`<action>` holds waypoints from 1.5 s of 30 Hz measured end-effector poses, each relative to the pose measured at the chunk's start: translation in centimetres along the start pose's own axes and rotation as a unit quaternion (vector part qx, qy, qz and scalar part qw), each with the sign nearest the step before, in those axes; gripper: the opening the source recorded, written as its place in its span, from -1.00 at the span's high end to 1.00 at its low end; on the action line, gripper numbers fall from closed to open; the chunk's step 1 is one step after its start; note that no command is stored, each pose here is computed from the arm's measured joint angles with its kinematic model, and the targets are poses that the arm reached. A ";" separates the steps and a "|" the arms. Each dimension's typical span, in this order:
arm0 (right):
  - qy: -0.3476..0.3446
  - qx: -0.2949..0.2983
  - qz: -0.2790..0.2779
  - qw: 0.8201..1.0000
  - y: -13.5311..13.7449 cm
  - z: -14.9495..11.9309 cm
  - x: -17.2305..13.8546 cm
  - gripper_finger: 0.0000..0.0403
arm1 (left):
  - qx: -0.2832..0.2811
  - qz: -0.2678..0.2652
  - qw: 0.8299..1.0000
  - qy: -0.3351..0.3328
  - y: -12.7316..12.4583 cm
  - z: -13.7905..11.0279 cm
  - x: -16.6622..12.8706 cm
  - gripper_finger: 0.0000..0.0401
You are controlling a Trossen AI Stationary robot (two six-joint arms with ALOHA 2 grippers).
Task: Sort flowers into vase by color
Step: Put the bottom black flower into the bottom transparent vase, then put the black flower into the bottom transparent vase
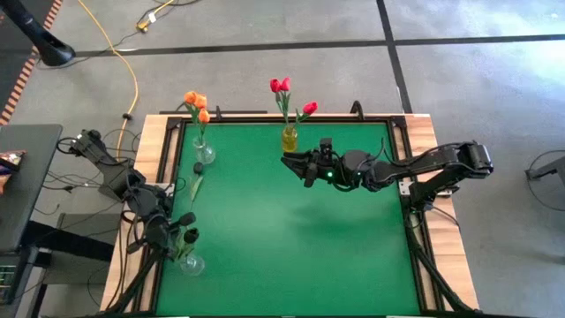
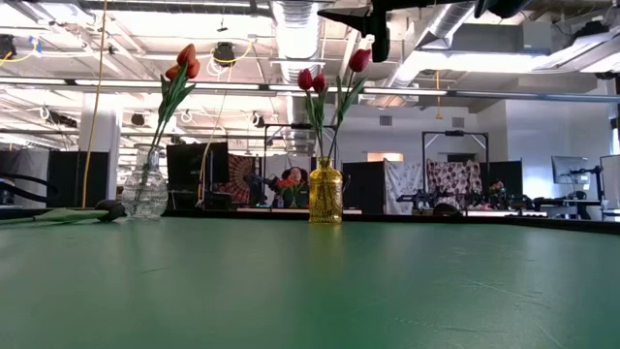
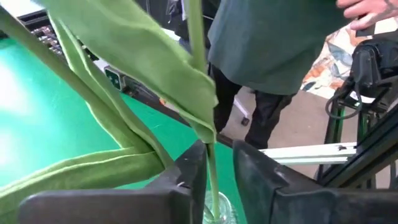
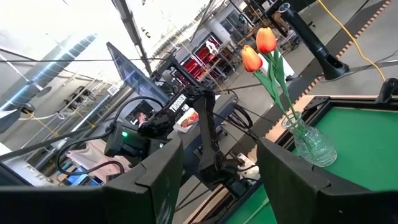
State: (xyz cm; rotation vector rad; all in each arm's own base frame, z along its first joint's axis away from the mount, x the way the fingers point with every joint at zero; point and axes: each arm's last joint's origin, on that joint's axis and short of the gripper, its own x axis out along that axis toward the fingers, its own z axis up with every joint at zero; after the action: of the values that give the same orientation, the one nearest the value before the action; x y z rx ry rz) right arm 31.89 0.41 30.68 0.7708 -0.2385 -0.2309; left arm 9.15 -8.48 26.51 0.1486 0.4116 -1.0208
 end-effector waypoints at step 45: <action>0.025 -0.026 0.017 0.999 0.1 -0.3 0.0 -0.14 | -0.047 0.101 0.992 0.052 1.4 -1.1 -0.5 0.42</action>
State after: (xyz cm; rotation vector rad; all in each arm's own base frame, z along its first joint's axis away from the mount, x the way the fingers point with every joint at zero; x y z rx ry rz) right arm 31.95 0.64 30.55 0.7186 -0.1970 -0.1849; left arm 9.85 -7.03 25.57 0.1558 0.5268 -0.7946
